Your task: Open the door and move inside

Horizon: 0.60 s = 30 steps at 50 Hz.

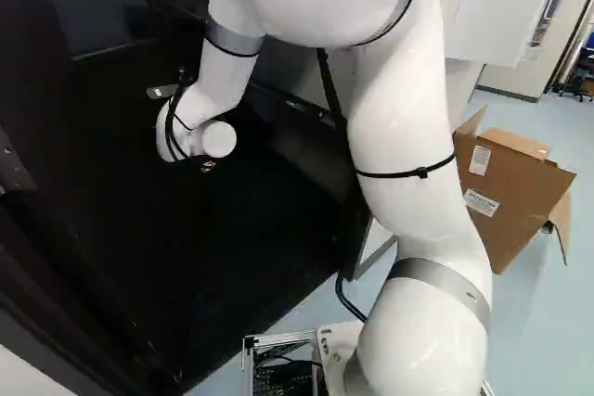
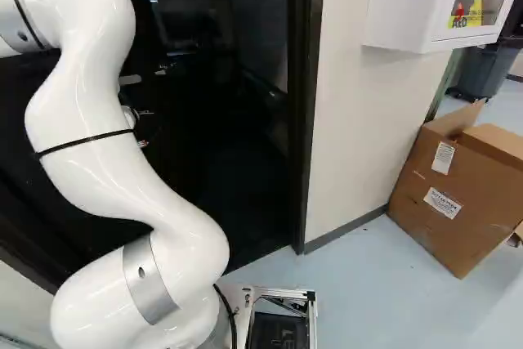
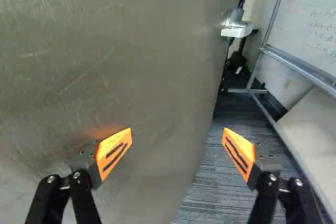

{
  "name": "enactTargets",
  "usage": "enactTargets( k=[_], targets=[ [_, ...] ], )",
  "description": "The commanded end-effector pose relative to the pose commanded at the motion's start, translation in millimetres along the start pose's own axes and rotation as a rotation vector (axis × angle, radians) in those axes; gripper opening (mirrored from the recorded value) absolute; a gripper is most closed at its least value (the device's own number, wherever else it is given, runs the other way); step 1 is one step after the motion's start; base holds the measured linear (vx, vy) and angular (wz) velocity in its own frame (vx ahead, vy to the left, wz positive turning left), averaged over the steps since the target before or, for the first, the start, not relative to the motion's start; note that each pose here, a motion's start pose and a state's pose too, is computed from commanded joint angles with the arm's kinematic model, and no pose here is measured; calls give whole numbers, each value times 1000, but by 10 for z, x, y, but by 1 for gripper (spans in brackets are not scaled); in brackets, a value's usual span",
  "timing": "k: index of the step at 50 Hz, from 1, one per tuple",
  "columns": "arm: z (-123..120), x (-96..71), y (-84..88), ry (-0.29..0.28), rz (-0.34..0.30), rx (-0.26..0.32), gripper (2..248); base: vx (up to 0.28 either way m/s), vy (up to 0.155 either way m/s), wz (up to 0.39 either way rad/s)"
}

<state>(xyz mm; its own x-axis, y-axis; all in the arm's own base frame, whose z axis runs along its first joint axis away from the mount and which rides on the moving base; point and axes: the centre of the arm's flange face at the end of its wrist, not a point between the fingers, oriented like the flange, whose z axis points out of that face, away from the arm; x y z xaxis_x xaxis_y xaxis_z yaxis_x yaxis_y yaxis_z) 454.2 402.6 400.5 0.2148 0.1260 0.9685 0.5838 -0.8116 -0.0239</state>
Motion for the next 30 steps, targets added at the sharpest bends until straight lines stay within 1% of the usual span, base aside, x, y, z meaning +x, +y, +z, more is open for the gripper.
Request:
enactTargets(
  k=[30],
  targets=[
    [166,1,-452,13,-15,67,247,0,0,0]
  ],
)
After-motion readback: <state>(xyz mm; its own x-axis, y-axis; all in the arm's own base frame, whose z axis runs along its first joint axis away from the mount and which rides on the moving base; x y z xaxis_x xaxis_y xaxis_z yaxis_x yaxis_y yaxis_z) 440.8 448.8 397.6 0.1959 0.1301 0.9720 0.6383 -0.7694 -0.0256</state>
